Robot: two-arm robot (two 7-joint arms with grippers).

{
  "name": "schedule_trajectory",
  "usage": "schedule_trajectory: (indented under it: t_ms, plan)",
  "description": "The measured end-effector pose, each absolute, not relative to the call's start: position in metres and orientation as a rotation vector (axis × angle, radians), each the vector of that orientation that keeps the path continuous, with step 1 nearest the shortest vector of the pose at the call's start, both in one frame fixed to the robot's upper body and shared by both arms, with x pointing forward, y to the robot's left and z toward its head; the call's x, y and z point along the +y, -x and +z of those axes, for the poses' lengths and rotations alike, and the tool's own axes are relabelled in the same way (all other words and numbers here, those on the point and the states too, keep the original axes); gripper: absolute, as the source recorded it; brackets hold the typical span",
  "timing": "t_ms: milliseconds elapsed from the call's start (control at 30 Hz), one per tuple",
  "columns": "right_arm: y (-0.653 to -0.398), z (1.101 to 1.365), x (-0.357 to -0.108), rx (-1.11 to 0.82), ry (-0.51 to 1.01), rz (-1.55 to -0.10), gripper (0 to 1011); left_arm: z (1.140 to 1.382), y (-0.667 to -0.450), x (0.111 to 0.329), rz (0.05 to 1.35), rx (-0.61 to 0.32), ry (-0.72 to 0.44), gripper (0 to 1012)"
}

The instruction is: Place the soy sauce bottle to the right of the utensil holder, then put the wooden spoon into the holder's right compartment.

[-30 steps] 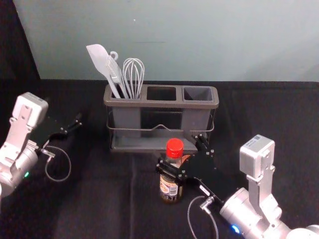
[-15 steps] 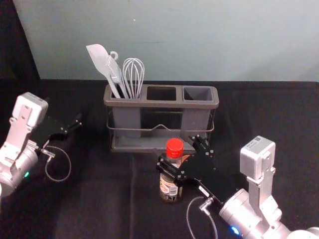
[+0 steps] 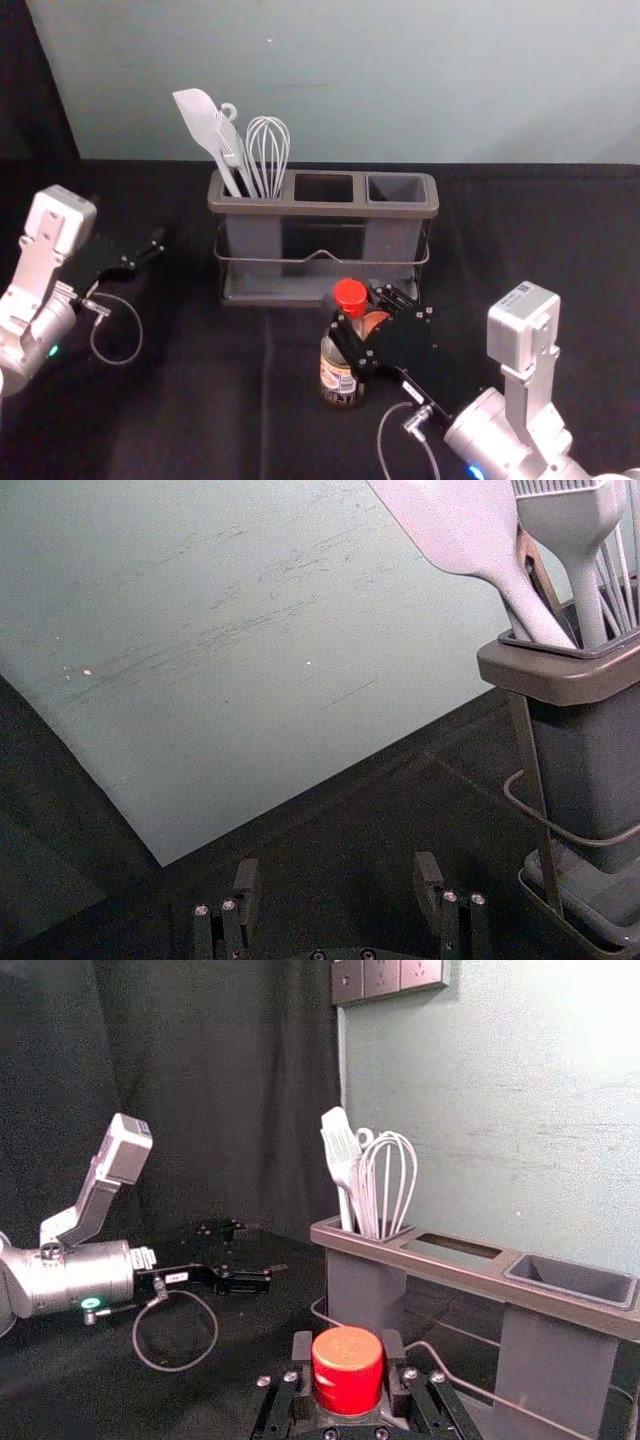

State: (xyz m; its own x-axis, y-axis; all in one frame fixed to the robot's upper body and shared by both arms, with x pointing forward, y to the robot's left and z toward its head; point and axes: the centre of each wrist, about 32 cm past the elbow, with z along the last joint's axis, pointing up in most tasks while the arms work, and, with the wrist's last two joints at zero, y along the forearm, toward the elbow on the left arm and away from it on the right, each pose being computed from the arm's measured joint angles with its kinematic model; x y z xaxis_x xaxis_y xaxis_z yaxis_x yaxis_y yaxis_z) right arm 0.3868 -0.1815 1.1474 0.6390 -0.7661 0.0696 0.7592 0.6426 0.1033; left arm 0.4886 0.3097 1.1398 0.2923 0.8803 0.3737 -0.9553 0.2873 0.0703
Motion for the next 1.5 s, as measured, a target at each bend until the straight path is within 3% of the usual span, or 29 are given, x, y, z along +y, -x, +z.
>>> schedule_trajectory:
  t_ms: [100,500,1033,1267,1500]
  plan:
    - [-0.386,1.148,-0.182,-0.11,-0.067,-0.873,390,1.14,-0.489,0.31,1.248,-0.285,-0.305,1000]
    - [-0.385,1.163,-0.191,-0.123,-0.119,-0.866,390,1.14,-0.489,0.31,1.248,-0.285,-0.304,1000]
    - [-0.379,1.18,-0.243,-0.15,-0.095,-1.001,390,1.14,-0.489,0.31,1.248,-0.285,-0.304,1000]
    - [-0.391,1.174,-0.271,-0.132,-0.064,-1.07,390,1.14,-0.489,0.31,1.248,-0.285,-0.304,1000]
    - [-0.425,1.17,-0.294,-0.13,-0.058,-1.066,390,1.14,-0.489,0.31,1.248,-0.285,-0.304,1000]
